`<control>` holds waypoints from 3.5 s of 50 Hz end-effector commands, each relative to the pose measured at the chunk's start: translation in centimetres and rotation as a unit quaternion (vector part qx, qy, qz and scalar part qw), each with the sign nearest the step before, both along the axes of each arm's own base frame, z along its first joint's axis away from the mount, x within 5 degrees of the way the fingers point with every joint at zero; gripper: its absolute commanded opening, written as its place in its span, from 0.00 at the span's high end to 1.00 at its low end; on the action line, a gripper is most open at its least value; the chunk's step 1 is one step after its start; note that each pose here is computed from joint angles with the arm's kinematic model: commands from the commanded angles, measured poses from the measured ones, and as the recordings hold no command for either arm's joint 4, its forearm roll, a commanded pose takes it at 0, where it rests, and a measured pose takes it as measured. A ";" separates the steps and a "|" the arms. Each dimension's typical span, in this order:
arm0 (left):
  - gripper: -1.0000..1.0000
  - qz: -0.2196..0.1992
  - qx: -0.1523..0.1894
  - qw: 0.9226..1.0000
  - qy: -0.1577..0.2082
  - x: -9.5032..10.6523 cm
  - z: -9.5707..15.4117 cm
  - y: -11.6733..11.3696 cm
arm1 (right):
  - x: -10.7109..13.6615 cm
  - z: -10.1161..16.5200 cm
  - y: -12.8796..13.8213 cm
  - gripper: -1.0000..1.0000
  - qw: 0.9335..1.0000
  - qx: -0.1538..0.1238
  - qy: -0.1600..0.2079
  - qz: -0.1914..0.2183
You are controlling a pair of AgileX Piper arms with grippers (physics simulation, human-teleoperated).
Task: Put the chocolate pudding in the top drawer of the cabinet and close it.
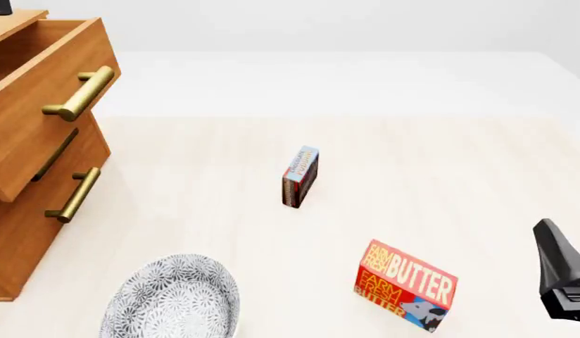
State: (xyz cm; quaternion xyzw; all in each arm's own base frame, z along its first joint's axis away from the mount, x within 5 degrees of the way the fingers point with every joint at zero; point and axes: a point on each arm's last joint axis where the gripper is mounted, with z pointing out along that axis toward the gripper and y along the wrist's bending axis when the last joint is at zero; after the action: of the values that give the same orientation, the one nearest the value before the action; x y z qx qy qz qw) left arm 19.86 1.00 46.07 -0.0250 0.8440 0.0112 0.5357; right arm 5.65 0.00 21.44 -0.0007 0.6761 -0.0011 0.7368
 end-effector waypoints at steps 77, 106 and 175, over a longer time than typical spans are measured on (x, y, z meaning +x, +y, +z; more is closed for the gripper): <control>0.00 -0.004 -0.023 0.990 0.141 5.1 -5.1 -0.5 | 0.0 0.0 0.0 0.00 1.000 0.001 0.000 0.000; 0.00 -0.004 -0.029 0.989 0.148 5.5 -6.3 -0.8 | 0.0 0.0 0.0 0.00 1.000 0.001 0.000 0.000; 0.00 -0.031 -0.043 0.987 0.153 6.2 -8.2 -2.9 | 0.0 0.0 0.0 0.00 1.000 0.001 0.000 0.000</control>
State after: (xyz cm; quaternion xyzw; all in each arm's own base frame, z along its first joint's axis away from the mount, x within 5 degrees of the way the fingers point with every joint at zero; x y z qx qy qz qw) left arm 26.00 -1.39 37.85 -0.0270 0.9170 -0.0310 0.3968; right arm 5.65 0.00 21.44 -0.0004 0.6762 -0.0006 0.7368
